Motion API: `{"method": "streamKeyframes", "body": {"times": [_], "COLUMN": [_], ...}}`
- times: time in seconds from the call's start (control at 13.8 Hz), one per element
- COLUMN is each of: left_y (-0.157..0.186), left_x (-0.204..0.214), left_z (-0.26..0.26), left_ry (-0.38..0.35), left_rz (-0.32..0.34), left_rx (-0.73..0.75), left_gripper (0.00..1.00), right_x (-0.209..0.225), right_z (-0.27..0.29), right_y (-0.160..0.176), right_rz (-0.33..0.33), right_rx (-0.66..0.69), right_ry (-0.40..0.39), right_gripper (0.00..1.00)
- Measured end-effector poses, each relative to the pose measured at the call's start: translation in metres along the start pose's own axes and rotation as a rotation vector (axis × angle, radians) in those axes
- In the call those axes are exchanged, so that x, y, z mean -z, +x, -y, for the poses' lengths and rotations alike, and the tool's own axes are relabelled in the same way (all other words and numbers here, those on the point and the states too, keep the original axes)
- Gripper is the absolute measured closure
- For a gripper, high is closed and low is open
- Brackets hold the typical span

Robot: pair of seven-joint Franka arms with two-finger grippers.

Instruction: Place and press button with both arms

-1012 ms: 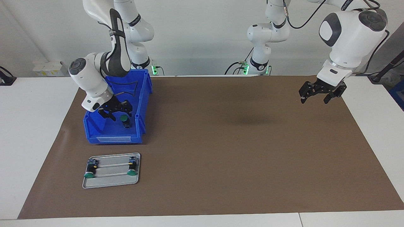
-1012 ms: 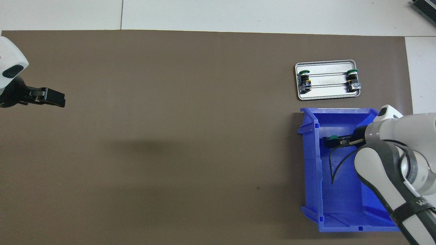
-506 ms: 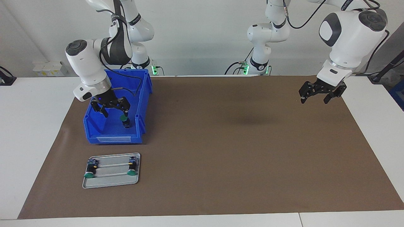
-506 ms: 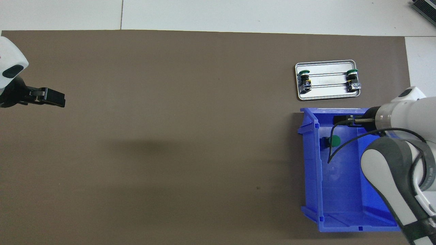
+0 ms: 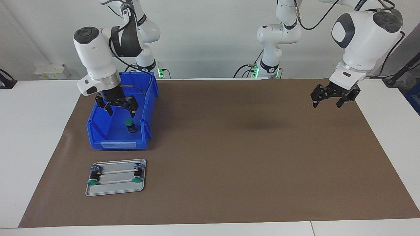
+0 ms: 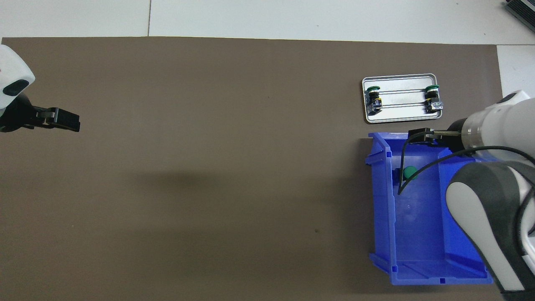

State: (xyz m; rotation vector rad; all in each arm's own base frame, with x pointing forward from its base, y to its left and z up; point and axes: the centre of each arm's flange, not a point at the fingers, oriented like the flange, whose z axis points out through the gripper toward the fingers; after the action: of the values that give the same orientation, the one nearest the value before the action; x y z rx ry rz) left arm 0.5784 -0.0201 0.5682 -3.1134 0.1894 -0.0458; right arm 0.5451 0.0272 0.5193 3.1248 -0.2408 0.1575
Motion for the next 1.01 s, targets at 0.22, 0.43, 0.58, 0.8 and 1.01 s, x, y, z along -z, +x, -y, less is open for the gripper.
{"method": "streamKeyframes", "body": {"times": [0.22, 0.43, 0.58, 0.8, 1.01], "left_y": [0.0, 0.0, 0.0, 0.0, 0.0], "left_x": [0.0, 0.0, 0.0, 0.0, 0.0], "left_z": [0.0, 0.0, 0.0, 0.0, 0.0], "left_ry": [0.0, 0.0, 0.0, 0.0, 0.0], "left_rz": [0.0, 0.0, 0.0, 0.0, 0.0], "left_rx": [0.0, 0.0, 0.0, 0.0, 0.0], "left_gripper": [0.0, 0.0, 0.0, 0.0, 0.0], "right_x": [0.057, 0.098, 0.127, 0.137, 0.13], "right_z": [-0.02, -0.037, -0.037, -0.039, -0.042], "right_y": [0.006, 0.004, -0.001, -0.003, 0.0], "right_rz": [0.049, 0.082, 0.092, 0.106, 0.119], "right_rx": [-0.039, -0.068, -0.053, -0.021, -0.019], "right_ry": [-0.014, -0.023, -0.025, -0.026, -0.028], "right_gripper": [0.0, 0.0, 0.01, 0.0, 0.0]}}
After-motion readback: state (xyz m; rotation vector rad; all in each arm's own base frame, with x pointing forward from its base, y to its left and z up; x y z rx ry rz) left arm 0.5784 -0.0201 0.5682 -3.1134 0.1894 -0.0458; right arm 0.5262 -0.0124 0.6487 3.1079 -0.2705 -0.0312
